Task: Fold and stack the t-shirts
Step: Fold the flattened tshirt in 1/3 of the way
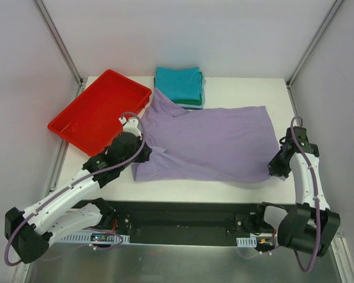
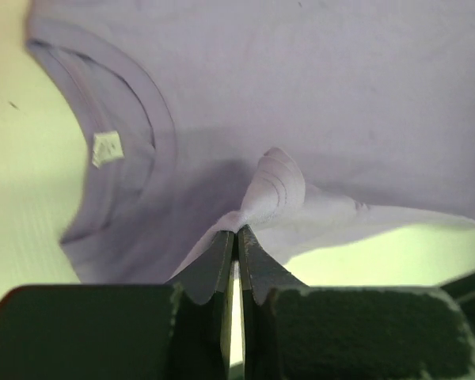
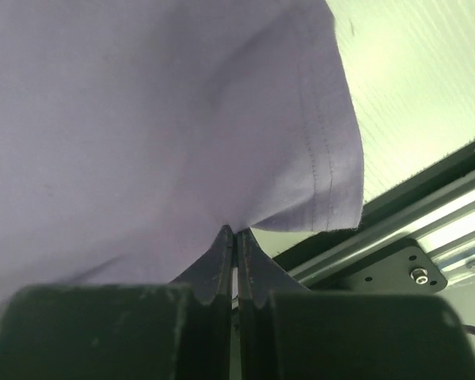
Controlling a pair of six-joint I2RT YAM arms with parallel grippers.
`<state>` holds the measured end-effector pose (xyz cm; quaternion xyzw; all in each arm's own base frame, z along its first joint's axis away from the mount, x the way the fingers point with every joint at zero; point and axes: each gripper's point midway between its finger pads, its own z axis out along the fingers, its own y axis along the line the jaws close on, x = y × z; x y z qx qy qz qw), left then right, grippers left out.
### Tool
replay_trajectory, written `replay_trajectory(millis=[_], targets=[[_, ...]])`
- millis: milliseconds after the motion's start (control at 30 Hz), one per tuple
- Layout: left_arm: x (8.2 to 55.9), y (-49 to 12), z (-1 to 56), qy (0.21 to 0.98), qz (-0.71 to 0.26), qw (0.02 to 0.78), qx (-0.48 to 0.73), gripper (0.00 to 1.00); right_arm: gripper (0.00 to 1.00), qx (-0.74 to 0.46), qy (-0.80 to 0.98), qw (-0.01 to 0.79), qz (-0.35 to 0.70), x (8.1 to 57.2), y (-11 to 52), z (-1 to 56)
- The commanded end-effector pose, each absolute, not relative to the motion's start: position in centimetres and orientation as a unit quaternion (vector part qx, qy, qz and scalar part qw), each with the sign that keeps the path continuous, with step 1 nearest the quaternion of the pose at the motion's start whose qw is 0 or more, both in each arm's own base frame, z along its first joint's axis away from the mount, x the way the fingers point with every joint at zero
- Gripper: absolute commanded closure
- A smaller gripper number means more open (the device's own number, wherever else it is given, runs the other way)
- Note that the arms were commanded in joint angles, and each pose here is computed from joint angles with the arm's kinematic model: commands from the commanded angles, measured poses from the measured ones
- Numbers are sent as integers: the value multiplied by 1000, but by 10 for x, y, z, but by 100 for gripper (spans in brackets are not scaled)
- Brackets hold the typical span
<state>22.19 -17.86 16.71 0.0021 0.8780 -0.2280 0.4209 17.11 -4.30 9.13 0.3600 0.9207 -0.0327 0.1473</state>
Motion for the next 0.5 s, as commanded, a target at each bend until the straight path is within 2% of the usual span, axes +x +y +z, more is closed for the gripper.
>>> replay_trajectory(millis=[0, 200, 467], targets=[[272, -163, 196, 852, -144, 502, -12, 100, 100, 325, 934, 144, -41, 198, -46, 106], [313, -177, 199, 849, -126, 513, 24, 100, 100, 302, 941, 150, -36, 252, -51, 113], [370, -185, 160, 885, -106, 450, 52, 100, 99, 292, 947, 128, -26, 302, -54, 97]])
